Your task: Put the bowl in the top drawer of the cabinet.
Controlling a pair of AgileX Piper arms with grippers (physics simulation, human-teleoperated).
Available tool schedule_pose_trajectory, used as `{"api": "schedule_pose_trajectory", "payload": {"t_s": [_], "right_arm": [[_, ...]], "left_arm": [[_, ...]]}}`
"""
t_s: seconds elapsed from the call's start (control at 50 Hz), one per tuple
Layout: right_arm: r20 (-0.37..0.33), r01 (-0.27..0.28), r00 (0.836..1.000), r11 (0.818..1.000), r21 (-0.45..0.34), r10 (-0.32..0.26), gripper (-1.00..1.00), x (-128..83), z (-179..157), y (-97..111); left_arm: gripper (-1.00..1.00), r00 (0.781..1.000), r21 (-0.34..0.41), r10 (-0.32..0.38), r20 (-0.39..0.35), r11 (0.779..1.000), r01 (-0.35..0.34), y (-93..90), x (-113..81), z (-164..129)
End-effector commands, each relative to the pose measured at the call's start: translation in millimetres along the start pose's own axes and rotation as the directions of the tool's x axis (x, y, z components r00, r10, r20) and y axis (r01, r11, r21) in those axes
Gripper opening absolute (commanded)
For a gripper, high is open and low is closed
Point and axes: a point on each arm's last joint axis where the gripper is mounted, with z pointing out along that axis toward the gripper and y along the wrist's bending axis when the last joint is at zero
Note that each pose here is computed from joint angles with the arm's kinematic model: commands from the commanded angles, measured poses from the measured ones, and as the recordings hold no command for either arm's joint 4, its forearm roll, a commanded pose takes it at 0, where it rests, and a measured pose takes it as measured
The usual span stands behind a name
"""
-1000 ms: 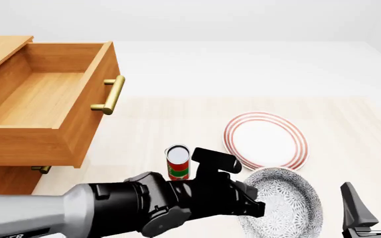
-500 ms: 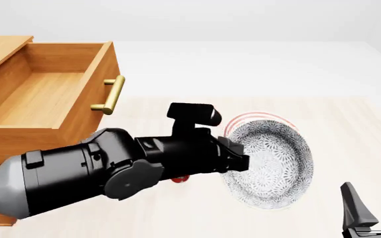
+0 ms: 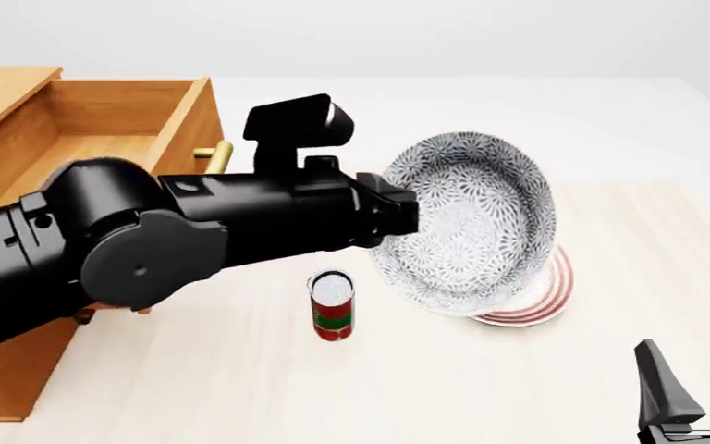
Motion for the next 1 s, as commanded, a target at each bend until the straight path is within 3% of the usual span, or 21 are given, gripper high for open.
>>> {"api": "schedule_pose_trajectory", "payload": {"t_s": [0.02, 0.36, 1.0], "right_arm": [[0.000, 0.001, 1.000, 1.000, 0.000, -0.001, 1.00, -0.1, 0.0, 0.0], [0.000, 0.001, 1.000, 1.000, 0.000, -0.001, 1.00, -0.1, 0.0, 0.0], [0.000, 0.001, 1.000, 1.000, 0.000, -0.001, 1.00, -0.1, 0.0, 0.0]], "left_arm": [[-1.00, 0.998, -0.022, -0.007, 0.057, 1.000, 0.009, 4.2, -25.9, -28.0], [-1.00, 0.992, -0.067, -0.008, 0.127, 0.998, 0.017, 13.7, -48.9, -63.4], [-1.00, 0.970, -0.169, -0.023, 0.240, 0.983, 0.065, 35.0, -71.5, -119.1]]}}
